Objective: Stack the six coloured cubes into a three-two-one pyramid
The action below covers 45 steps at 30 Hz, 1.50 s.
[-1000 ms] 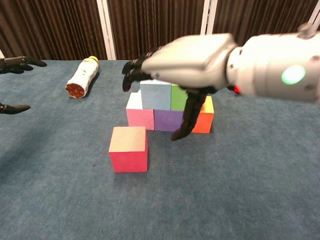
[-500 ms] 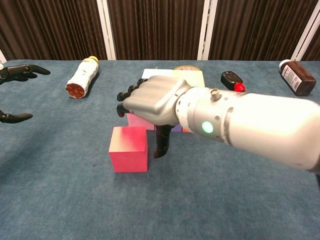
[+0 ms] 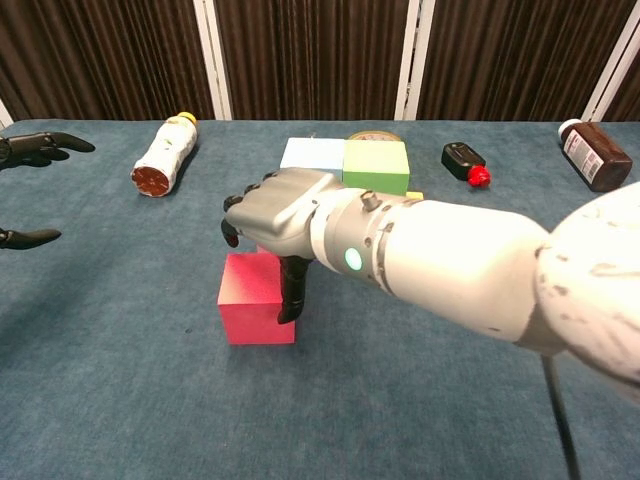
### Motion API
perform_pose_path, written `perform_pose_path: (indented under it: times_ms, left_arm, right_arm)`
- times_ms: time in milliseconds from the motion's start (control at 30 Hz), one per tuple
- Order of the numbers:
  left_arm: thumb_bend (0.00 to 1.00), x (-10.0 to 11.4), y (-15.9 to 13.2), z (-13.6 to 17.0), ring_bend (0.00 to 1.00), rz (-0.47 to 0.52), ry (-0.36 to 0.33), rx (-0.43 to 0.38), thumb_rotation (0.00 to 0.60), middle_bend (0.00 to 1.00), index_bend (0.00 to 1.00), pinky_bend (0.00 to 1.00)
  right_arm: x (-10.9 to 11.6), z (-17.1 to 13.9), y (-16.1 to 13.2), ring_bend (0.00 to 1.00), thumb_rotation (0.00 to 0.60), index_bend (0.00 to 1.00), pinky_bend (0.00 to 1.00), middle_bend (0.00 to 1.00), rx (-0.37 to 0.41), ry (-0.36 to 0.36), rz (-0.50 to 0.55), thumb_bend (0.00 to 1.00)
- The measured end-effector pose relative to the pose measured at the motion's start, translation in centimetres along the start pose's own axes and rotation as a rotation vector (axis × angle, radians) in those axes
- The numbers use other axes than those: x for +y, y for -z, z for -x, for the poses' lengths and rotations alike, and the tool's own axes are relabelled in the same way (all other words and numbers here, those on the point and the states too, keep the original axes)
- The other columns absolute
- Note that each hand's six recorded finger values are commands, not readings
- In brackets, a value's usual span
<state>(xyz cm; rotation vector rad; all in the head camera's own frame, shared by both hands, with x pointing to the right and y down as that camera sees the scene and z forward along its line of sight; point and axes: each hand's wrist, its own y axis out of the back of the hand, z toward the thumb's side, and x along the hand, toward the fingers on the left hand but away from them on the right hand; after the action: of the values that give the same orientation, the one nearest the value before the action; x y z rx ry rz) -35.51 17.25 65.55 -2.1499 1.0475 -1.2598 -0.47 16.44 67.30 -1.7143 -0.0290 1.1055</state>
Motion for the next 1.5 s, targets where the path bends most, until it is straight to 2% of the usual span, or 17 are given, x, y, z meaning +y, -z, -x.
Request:
perform_pose_path:
  times_ms: [100, 300, 567, 767, 967, 1200, 1367, 1500]
  left_arm:
    - [0.31, 0.0, 0.2, 0.0, 0.0, 0.004, -0.001, 0.003, 0.6, 0.0, 0.11, 0.0]
    - [0.31, 0.1, 0.3, 0.0, 0.0, 0.013, -0.007, 0.003, 0.6, 0.0, 0.11, 0.0]
    - [0.31, 0.1, 0.3, -0.2, 0.0, 0.011, -0.006, -0.001, 0.6, 0.0, 0.11, 0.0]
    - [0.31, 0.2, 0.0, -0.1, 0.0, -0.005, -0.001, -0.008, 0.6, 0.0, 0.11, 0.0]
    - [0.31, 0.3, -0.3, 0.0, 0.0, -0.024, 0.005, -0.015, 0.6, 0.0, 0.11, 0.0]
    - [0.31, 0.2, -0.8, 0.2, 0.0, -0.035, 0.008, -0.022, 0.6, 0.0, 0.11, 0.0]
    - [0.31, 0.1, -0.9, 0.1, 0.0, -0.041, 0.013, -0.019, 0.6, 0.0, 0.1, 0.0]
    - [0.31, -0.1, -1.1, -0.1, 0.0, -0.04, 0.019, -0.017, 0.6, 0.0, 0.1, 0.0]
  right_arm:
    - [-0.3, 0.4, -0.2, 0.0, 0.502, 0.37, 0.0, 0.11, -0.003, -0.005, -0.021, 0.21]
    - [-0.4, 0.8, -0.6, 0.0, 0.508, 0.53, 0.0, 0.1, 0.0, 0.004, -0.044, 0.22]
    - [0.4, 0.4, -0.5, 0.0, 0.513, 0.57, 0.0, 0.1, 0.008, 0.045, -0.02, 0.26]
    - [2.6, -1.4, 0.4, 0.0, 0.514, 0.57, 0.0, 0.1, 0.034, 0.088, 0.033, 0.26]
    - [5.9, -4.3, 3.6, 0.0, 0.516, 0.55, 0.0, 0.1, 0.044, 0.126, 0.073, 0.27]
    - [10.3, -8.3, 9.3, 0.0, 0.514, 0.54, 0.0, 0.1, -0.009, 0.179, 0.046, 0.27]
    - [11.8, -9.9, 12.6, 0.0, 0.518, 0.54, 0.0, 0.1, -0.066, 0.19, 0.041, 0.28]
    - [11.8, -9.9, 14.3, 0.0, 0.523, 0.54, 0.0, 0.1, -0.066, 0.137, 0.031, 0.29]
